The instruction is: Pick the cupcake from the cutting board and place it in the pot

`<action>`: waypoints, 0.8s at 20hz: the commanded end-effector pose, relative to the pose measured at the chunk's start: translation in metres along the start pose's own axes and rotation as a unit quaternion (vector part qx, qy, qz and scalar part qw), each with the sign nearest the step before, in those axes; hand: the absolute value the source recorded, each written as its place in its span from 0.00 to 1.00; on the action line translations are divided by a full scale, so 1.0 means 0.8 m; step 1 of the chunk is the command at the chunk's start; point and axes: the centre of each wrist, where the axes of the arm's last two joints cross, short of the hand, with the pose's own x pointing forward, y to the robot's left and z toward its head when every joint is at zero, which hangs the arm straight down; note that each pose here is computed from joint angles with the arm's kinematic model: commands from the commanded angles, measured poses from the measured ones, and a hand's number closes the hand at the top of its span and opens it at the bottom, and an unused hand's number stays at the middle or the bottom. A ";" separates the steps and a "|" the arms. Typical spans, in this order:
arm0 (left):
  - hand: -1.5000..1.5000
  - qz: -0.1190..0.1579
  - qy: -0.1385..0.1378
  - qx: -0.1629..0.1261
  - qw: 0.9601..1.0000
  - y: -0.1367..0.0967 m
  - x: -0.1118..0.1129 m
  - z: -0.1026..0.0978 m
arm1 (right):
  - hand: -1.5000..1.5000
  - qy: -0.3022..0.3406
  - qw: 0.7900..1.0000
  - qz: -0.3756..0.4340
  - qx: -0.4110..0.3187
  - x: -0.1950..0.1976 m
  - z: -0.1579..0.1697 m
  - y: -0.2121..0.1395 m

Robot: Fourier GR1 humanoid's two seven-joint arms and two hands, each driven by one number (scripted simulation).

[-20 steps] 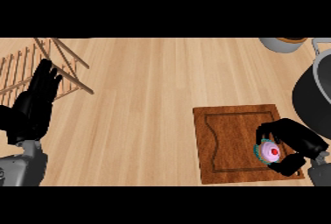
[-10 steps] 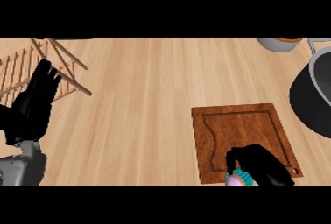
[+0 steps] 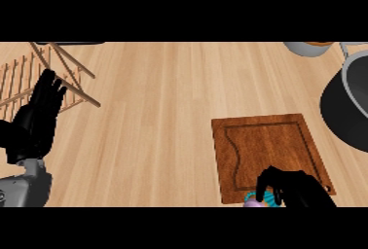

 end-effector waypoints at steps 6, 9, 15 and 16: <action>0.50 0.004 -0.004 -0.003 1.000 -0.017 0.017 -0.006 | 1.00 0.034 0.965 -0.050 -0.254 0.006 0.055 -0.092; 0.50 0.005 -0.006 -0.007 1.000 0.004 0.001 -0.007 | 1.00 0.048 0.953 -0.066 -0.291 -0.014 0.045 -0.102; 0.50 -0.001 0.001 -0.013 1.000 -0.006 0.007 0.001 | 1.00 0.075 0.941 -0.062 -0.325 -0.060 0.035 -0.160; 0.50 0.007 -0.006 -0.014 1.000 0.000 0.018 -0.016 | 1.00 0.081 0.938 -0.071 -0.331 -0.061 0.039 -0.160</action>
